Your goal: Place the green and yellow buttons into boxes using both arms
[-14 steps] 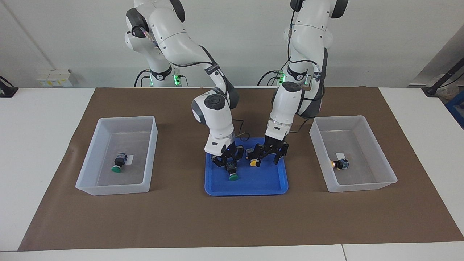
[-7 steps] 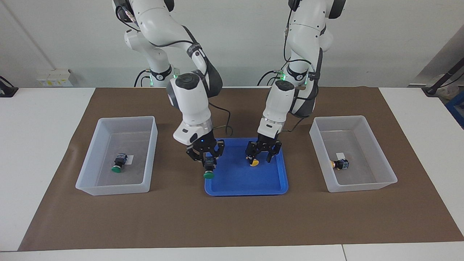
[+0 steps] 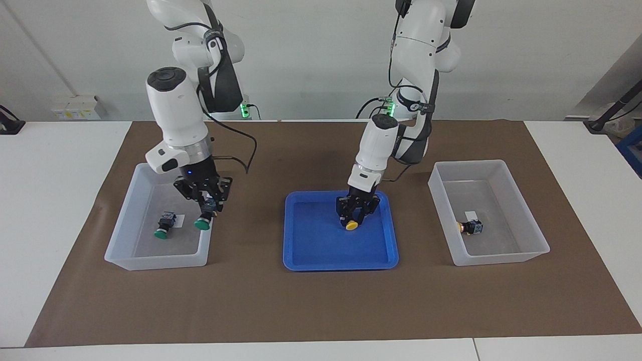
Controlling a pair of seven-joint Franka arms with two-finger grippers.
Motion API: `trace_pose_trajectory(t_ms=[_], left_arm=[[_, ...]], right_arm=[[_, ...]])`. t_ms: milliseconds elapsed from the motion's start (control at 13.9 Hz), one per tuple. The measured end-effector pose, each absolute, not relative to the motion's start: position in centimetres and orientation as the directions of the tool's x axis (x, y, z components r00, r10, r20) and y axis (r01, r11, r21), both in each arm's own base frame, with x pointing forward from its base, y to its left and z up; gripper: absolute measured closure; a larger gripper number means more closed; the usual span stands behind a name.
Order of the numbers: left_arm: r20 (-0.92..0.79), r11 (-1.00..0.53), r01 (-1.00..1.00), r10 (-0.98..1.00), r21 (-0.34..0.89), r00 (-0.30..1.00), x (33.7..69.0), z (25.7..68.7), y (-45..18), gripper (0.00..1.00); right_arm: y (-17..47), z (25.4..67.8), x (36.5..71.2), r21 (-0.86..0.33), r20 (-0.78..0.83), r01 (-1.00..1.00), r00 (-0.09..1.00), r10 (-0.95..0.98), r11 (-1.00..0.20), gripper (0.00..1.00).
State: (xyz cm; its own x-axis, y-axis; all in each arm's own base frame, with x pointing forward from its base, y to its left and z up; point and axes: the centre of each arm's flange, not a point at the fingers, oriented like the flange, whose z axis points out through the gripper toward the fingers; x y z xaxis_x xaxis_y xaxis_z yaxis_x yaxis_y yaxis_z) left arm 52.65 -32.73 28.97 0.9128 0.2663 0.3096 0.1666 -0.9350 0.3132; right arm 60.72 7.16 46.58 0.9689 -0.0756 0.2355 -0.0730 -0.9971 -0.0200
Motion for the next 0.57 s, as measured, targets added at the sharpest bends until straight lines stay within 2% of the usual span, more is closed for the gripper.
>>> trace_pose_trajectory(t_ms=[72, 215, 430, 573], left_arm=[[0.308, -0.934, 0.170, 0.269, 0.314, 0.912, 52.6, 29.0, -32.7, 0.46], [0.309, -0.933, 0.173, 0.273, 0.315, 0.911, 52.7, 29.0, -32.6, 0.67], [0.310, -0.931, 0.177, 0.279, 0.318, 0.909, 52.9, 29.1, -32.6, 0.68], [0.318, -0.929, 0.181, 0.287, 0.323, 0.904, 53.4, 29.5, -32.5, 0.68]], right_arm=[[5.5, 45.9, 60.4, -0.005, 0.221, -0.050, 0.974, -0.050, -0.999, 0.59], [2.1, 43.3, 59.2, 0.025, 0.164, 0.020, 0.986, 0.024, -0.999, 0.59], [-2.7, 39.7, 57.2, 0.047, 0.087, 0.157, 0.983, 0.161, -0.986, 0.59], [-3.5, 38.7, 56.8, 0.051, 0.093, 0.193, 0.976, 0.197, -0.980, 0.59]])
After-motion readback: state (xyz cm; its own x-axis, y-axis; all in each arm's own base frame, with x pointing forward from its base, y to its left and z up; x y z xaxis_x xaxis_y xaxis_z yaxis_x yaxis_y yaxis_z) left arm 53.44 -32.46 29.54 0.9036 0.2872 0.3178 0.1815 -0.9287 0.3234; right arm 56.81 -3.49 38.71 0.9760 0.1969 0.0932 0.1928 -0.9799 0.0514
